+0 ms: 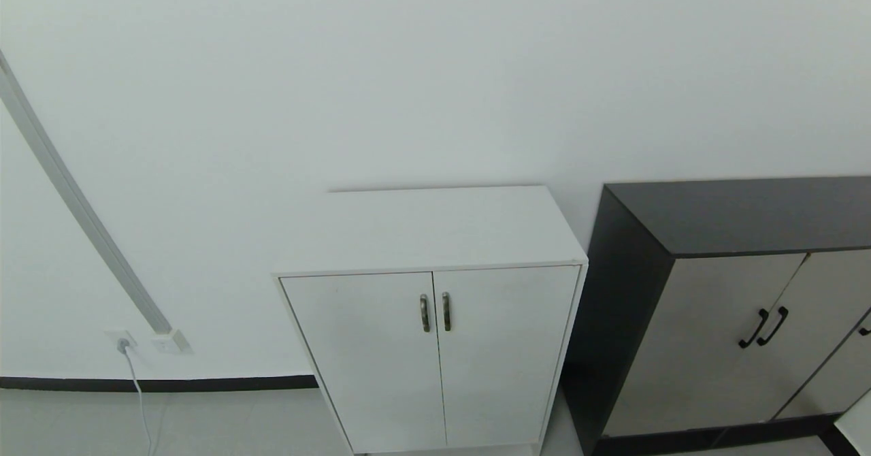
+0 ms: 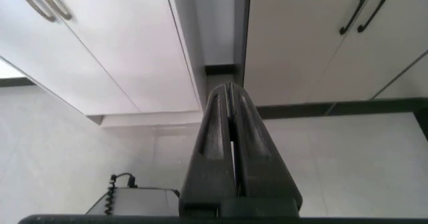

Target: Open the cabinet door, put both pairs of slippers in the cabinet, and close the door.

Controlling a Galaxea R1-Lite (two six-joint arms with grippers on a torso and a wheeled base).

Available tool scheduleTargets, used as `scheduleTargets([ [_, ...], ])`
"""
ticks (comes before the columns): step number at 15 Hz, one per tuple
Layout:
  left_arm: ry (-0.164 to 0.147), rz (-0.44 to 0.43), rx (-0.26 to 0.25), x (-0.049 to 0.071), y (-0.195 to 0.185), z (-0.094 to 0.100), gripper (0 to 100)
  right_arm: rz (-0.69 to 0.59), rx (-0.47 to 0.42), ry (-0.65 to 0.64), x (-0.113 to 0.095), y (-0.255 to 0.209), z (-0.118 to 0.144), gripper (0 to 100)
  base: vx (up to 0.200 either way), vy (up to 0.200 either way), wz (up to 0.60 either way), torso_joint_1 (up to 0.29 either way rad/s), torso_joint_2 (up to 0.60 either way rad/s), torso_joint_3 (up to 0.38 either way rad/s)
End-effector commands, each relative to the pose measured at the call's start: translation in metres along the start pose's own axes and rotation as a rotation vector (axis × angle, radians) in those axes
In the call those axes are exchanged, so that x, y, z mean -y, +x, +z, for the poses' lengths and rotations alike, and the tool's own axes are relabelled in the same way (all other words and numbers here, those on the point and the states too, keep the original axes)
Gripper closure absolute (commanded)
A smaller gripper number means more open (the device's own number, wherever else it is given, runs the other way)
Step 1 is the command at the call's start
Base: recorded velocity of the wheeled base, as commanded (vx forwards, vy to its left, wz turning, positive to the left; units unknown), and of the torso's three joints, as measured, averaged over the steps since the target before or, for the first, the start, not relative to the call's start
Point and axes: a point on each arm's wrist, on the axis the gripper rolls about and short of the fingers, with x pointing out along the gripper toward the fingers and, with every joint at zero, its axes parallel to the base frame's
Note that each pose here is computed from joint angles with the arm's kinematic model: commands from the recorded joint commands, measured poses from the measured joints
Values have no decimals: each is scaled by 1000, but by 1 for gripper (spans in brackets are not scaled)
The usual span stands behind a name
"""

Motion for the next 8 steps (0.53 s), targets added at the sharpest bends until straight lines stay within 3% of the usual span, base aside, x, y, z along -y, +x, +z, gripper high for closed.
scheduleTargets([
  [1,0,1,-2,0,0,0,100,31,6,-10,1,-6,-9,100,0,0,0,0,0,0],
  [5,0,1,-2,0,0,0,100,30,14,-20,1,-8,-10,100,0,0,0,0,0,0],
  [8,0,2,-2,0,0,0,100,-47,97,7,1,-14,-12,100,0,0,0,0,0,0],
])
